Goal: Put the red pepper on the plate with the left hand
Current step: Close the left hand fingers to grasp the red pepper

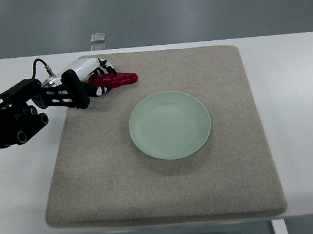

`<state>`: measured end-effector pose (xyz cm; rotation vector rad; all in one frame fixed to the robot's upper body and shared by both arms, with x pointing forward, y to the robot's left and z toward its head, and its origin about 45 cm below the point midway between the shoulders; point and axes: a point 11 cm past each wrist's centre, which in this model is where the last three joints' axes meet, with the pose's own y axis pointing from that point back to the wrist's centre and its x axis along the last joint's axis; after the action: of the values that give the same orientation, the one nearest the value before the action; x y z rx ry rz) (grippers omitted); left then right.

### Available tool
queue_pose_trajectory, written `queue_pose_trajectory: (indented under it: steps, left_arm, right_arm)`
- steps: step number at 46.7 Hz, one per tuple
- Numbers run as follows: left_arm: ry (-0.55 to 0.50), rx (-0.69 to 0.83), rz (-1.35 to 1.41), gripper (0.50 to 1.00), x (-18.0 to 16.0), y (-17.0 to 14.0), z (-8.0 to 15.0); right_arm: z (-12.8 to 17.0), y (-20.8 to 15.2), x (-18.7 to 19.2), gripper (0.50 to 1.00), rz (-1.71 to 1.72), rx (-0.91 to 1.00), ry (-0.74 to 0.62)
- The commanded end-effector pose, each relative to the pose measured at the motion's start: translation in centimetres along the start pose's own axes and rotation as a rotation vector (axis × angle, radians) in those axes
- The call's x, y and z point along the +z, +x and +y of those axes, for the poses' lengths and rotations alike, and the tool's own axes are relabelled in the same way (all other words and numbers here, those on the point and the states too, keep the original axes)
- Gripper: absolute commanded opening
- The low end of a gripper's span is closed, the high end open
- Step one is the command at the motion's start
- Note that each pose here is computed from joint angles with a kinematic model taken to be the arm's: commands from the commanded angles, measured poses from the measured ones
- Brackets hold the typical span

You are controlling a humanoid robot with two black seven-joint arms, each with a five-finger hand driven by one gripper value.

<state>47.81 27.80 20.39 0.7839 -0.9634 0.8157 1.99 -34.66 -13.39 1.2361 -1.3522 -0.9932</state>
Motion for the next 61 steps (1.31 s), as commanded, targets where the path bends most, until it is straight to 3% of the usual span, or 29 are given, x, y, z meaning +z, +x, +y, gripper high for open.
queue_pose_trajectory:
  steps: [1, 3, 6, 36, 61]
  left_arm:
    - [0.000, 0.000, -0.001, 0.596, 0.0, 0.0, 0.0]
    - [0.000, 0.000, -0.001, 0.583, 0.0, 0.0, 0.0]
    - [0.000, 0.000, -0.001, 0.500, 0.0, 0.0, 0.0]
    - [-0.032, 0.044, -0.029, 0.500, 0.5, 0.5, 0.0]
    - [-0.193, 0.090, -0.024, 0.500, 4.6, 0.7, -0.8]
  right_arm:
    - [0.0, 0.0, 0.1, 0.932, 0.000, 0.000, -0.001]
    - [0.0, 0.0, 0.0, 0.932, 0.000, 0.000, 0.001]
    - [0.0, 0.0, 0.0, 0.932, 0.000, 0.000, 0.001]
    - [0.0, 0.0, 0.0, 0.932, 0.000, 0.000, 0.001]
    - [0.0, 0.0, 0.0, 0.932, 0.000, 0.000, 0.001]
